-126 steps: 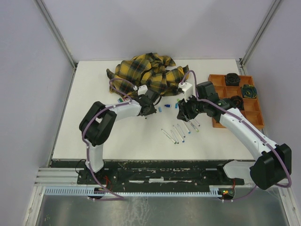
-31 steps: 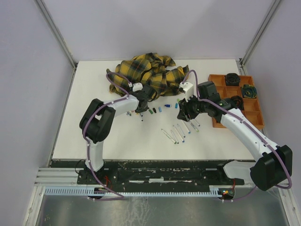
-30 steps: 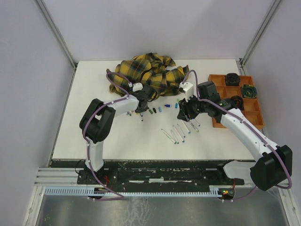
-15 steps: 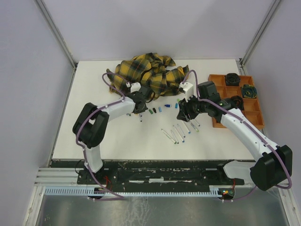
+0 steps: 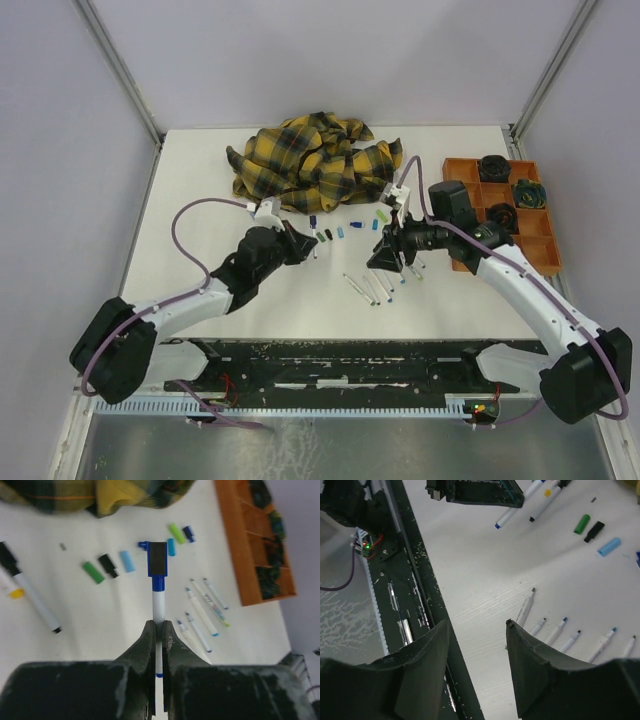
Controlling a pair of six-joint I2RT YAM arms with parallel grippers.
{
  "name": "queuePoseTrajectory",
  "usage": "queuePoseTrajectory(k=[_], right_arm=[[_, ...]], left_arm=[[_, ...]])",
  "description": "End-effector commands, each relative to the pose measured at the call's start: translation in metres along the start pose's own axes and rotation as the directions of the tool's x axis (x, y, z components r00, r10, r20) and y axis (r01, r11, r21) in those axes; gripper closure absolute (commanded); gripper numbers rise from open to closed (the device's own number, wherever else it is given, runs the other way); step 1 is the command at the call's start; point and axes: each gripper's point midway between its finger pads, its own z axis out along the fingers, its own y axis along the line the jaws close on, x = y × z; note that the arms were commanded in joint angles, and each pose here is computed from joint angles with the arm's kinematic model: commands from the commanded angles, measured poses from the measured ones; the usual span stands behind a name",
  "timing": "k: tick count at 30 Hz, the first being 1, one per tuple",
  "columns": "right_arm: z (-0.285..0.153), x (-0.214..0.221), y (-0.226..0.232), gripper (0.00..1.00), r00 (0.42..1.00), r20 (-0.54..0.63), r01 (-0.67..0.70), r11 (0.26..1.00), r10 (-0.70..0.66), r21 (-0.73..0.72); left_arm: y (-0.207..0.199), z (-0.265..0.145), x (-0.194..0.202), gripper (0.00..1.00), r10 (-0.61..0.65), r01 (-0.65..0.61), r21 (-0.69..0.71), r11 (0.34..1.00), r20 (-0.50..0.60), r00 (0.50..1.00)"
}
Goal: Open the pen caps
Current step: Pick up the pen from the center of the board.
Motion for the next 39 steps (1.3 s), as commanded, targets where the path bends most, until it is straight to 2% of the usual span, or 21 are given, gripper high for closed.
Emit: queuePoseTrajectory(k=[1,7,11,18,23,27,34,38,39], right_arm=[[-0.002,-0.026,0.038,0.42,0.985,0.161,0.098,0.973,-0.065,-0.210],[0.001,-0.034,0.047,0.28,0.959,0.282,0.104,0.956,-0.023,-0.275],[0.001,-0.041,0.051,0.23,0.942,0.335,0.088,0.950,0.018,-0.298],[0.003,-0.048,0.052,0.21,0.937,0.321,-0.019,0.939,0.136,-0.343],[0.000,-0.050,0.057,0.20,0.929,0.343,-0.011,0.934,0.142,-0.357],[0.000,-0.050,0.056,0.23,0.929,0.336,-0.027,0.932,0.157,-0.360],[0.001,-0.048,0.060,0.36,0.933,0.326,-0.021,0.927,0.152,-0.374],[0.000,-0.047,0.062,0.50,0.935,0.325,-0.008,0.925,0.141,-0.380],[0.000,-0.047,0.062,0.57,0.936,0.324,-0.006,0.924,0.139,-0.381]], left_arm=[[-0.100,-0.044,-0.052,0.97,-0.035,-0.086,0.450,0.889,0.253,0.967],[-0.143,-0.090,-0.067,0.97,-0.142,-0.146,0.619,0.772,0.391,0.909],[-0.166,-0.103,-0.065,0.97,-0.153,-0.196,0.661,0.725,0.432,0.889],[-0.190,-0.112,-0.059,0.97,-0.143,-0.267,0.675,0.688,0.487,0.862],[-0.196,-0.110,-0.055,0.97,-0.150,-0.265,0.684,0.680,0.483,0.862],[-0.201,-0.109,-0.051,0.97,-0.150,-0.262,0.692,0.672,0.474,0.867],[-0.206,-0.108,-0.046,0.97,-0.150,-0.260,0.705,0.660,0.464,0.873],[-0.208,-0.106,-0.042,0.97,-0.147,-0.260,0.709,0.655,0.458,0.877],[-0.209,-0.106,-0.042,0.97,-0.147,-0.261,0.711,0.653,0.457,0.877]])
